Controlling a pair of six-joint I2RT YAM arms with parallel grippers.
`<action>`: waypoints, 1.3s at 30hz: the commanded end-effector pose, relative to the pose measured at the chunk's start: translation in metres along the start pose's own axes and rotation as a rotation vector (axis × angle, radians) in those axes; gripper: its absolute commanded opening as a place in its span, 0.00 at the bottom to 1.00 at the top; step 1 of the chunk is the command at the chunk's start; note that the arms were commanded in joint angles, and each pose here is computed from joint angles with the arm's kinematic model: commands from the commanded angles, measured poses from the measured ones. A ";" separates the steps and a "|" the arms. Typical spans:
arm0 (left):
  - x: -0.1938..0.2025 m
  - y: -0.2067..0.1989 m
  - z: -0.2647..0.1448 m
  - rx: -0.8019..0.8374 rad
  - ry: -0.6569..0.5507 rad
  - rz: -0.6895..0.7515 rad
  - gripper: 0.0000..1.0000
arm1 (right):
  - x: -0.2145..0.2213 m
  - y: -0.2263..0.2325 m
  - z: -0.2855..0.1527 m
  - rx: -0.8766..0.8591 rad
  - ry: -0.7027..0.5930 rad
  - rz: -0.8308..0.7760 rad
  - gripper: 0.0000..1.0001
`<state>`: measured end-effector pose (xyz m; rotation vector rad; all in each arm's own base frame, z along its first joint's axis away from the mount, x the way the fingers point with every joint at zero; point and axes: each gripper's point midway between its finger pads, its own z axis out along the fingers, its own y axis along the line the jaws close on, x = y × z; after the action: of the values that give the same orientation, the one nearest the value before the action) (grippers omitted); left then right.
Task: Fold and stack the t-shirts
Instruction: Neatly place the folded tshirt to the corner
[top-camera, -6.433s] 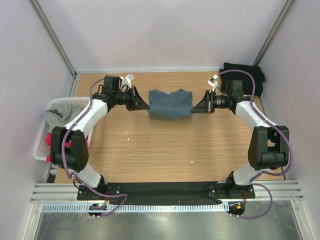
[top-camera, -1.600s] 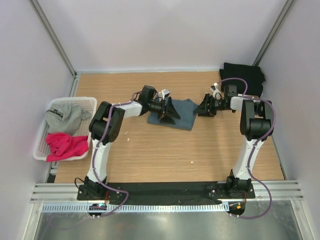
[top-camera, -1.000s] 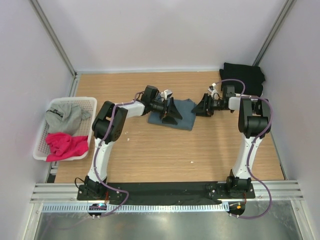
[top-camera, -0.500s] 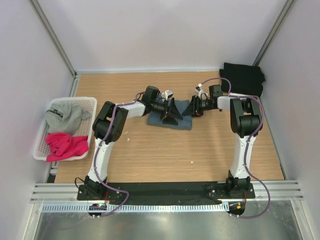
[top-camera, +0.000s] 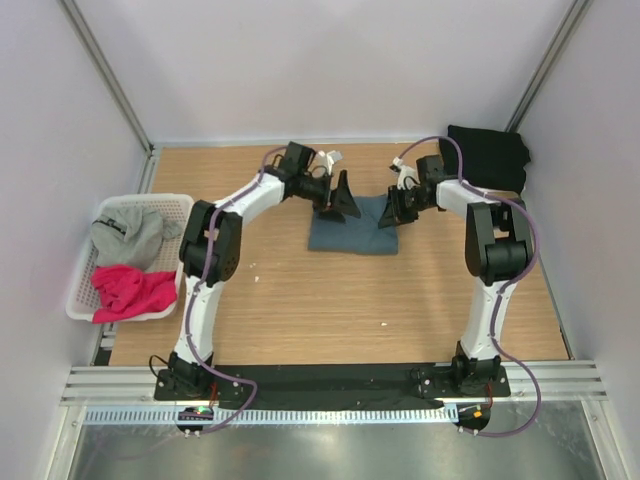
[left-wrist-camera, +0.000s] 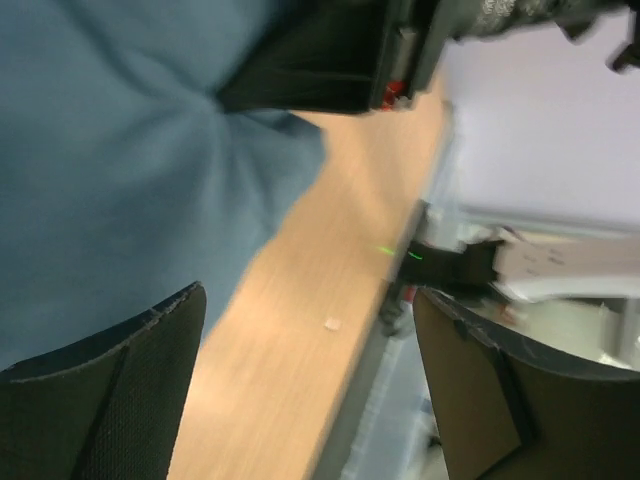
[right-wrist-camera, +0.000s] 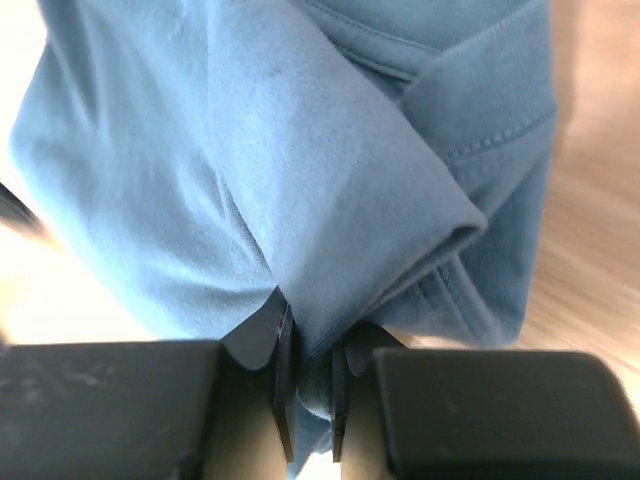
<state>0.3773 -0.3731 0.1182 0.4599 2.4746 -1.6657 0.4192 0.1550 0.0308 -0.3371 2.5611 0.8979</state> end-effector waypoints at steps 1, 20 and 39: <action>-0.028 -0.001 -0.078 -0.342 -0.070 0.284 0.86 | -0.047 -0.017 -0.050 0.223 -0.090 -0.193 0.01; 0.011 0.093 -0.144 -0.886 -0.104 0.276 0.99 | -0.166 -0.087 -0.175 0.573 -0.318 -0.352 0.02; 0.019 0.108 -0.136 -0.882 -0.058 0.264 1.00 | -0.217 -0.127 -0.243 0.745 -0.359 -0.461 0.02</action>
<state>0.3944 -0.2035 0.0693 0.5314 2.6574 -0.3859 0.5767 -0.0579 0.1772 -0.4442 2.2709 -0.0605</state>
